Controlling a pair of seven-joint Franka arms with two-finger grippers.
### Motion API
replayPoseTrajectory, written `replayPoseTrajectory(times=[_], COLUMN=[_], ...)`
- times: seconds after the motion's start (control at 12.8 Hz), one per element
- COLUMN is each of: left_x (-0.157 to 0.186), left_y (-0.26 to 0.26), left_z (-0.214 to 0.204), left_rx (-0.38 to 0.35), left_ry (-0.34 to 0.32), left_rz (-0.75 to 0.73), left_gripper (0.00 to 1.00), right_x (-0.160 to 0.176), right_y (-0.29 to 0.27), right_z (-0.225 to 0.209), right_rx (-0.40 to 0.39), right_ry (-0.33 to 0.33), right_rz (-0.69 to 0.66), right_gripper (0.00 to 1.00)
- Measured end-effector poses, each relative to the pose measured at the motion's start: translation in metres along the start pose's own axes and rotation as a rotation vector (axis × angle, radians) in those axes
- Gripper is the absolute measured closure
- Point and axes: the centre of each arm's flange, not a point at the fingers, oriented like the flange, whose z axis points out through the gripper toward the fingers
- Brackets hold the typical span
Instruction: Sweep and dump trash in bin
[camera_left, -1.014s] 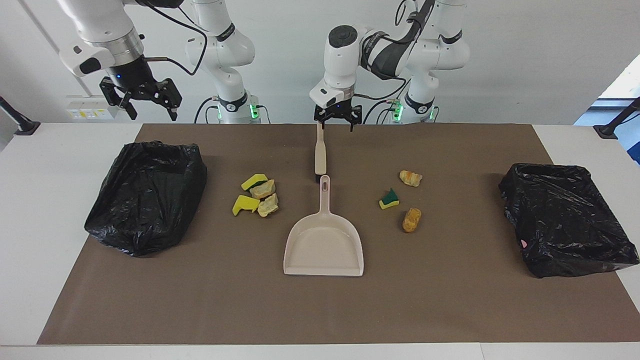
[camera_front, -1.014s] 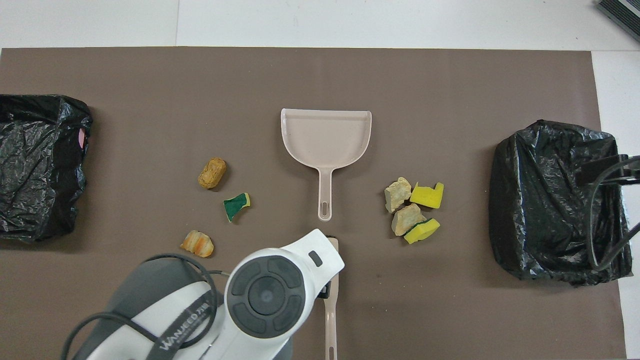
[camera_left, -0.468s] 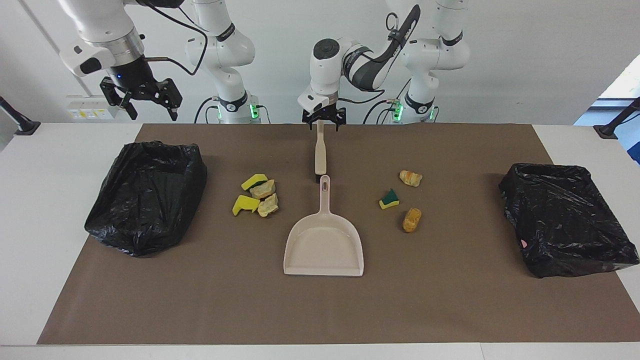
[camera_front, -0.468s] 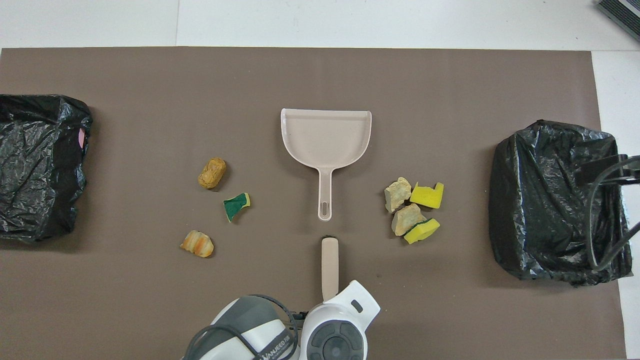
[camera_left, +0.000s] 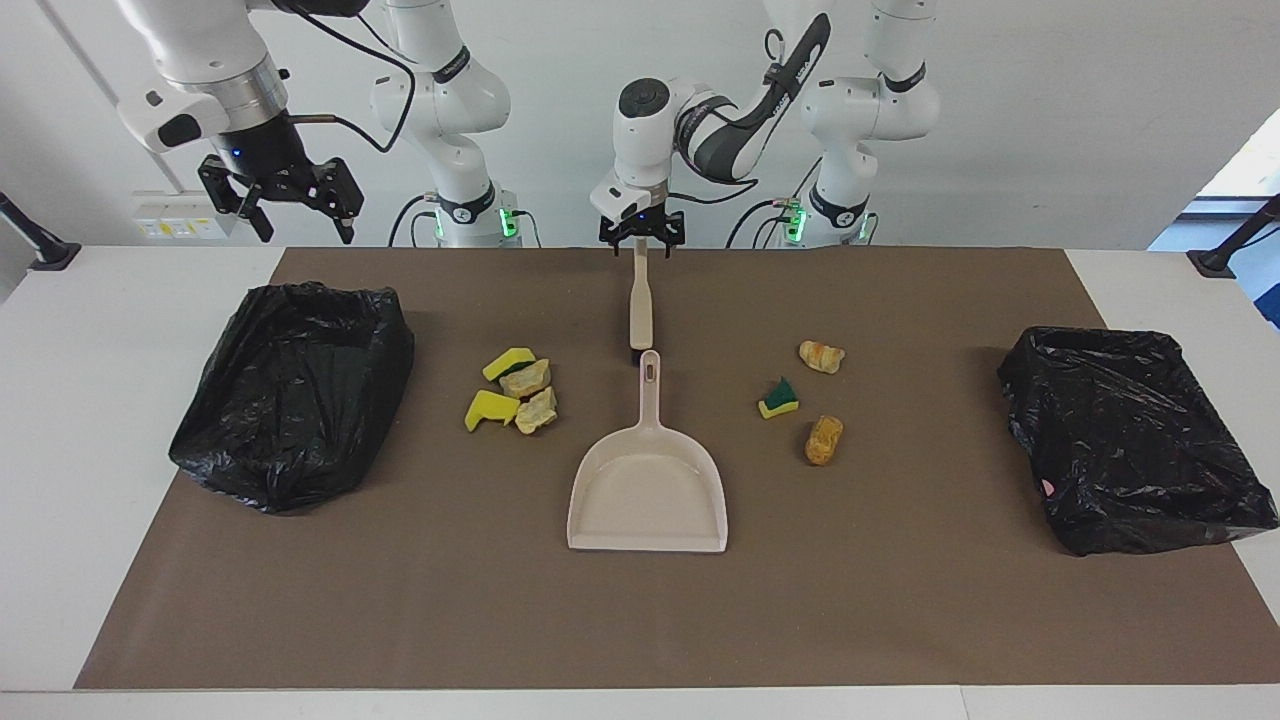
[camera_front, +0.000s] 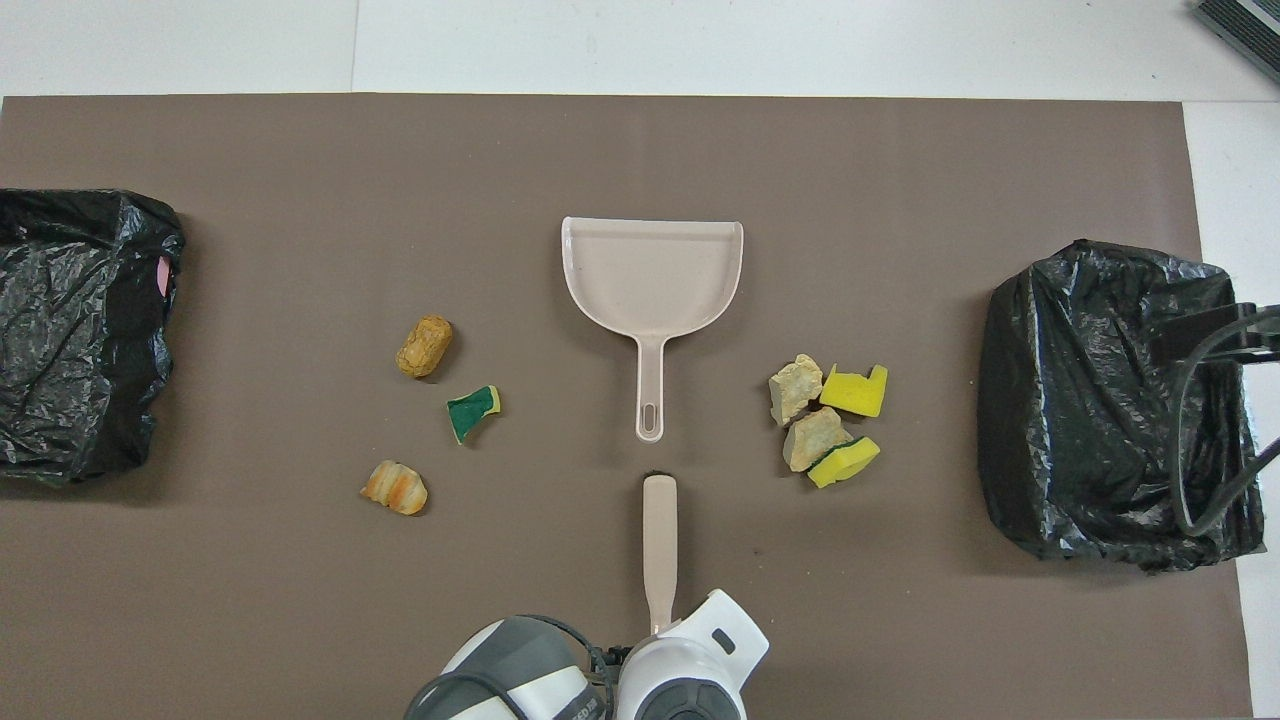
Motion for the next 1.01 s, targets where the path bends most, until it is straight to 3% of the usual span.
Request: replayPoseTrajectory(times=[0.39, 0.55, 0.62, 0.78, 1.01], left_x=[0.002, 0.002, 0.002, 0.001, 0.002], left_y=[-0.001, -0.001, -0.001, -0.002, -0.003], left_z=[0.011, 0.011, 0.012, 0.014, 0.014], left_rx=[0.002, 0.001, 0.002, 0.005, 0.006], left_ry=[-0.034, -0.035, -0.036, -0.039, -0.04], left_rz=[-0.001, -0.001, -0.001, 0.001, 0.009], left_gripper=[0.0, 0.05, 0.18, 0.28, 0.65], right_x=[0.0, 0.0, 0.0, 0.0, 0.0], right_y=[0.0, 0.0, 0.0, 0.0, 0.0], right_z=[0.0, 0.0, 0.0, 0.0, 0.0], right_rx=[0.0, 0.0, 0.0, 0.0, 0.0], right_ry=[0.0, 0.0, 0.0, 0.0, 0.0], right_rz=[0.0, 0.0, 0.0, 0.0, 0.0], right_gripper=[0.0, 0.0, 0.0, 0.0, 0.0])
